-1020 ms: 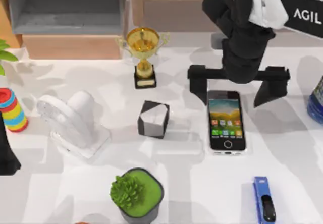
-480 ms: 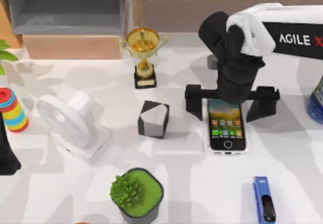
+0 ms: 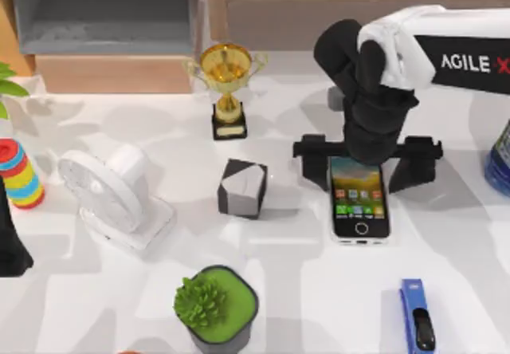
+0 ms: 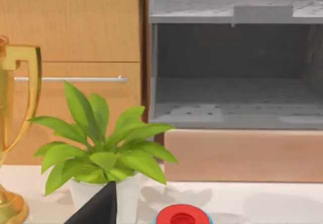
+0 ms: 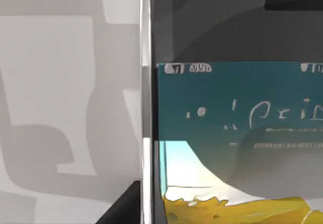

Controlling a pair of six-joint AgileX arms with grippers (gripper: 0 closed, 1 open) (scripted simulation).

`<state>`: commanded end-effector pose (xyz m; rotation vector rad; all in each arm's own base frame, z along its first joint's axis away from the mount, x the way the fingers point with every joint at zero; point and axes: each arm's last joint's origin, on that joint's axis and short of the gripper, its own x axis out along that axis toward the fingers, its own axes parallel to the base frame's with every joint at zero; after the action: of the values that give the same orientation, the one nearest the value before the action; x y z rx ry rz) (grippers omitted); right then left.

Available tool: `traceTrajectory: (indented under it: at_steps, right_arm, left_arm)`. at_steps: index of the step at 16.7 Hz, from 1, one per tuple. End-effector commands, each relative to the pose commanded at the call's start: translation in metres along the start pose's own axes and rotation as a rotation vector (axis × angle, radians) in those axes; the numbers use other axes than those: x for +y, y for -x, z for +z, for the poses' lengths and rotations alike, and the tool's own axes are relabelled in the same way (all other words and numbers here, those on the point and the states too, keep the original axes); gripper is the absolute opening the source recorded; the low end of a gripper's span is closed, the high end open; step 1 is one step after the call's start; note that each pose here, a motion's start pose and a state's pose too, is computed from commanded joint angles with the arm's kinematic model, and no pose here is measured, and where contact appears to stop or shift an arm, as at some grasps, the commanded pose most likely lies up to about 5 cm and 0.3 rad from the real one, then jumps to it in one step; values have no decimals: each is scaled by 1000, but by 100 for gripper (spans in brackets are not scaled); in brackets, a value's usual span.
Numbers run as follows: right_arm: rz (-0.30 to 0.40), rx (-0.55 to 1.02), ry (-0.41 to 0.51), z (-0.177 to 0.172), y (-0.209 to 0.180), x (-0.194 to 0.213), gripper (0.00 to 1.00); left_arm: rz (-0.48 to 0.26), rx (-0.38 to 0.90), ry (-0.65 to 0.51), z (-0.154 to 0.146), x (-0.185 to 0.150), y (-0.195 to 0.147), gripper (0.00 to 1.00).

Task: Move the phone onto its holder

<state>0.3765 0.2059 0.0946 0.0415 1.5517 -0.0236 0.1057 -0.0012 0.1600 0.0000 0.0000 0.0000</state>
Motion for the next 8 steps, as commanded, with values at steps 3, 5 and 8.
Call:
traceTrajectory:
  at_steps: [3,5,8]
  right_arm:
    - [0,0,0,0,0,0,40]
    - [0,0,0,0,0,0,25]
    - [0,0,0,0,0,0,2]
  left_arm:
    - [0,0,0,0,0,0,100]
    - [0,0,0,0,0,0,100]
    - [0,0,0,0,0,0,100]
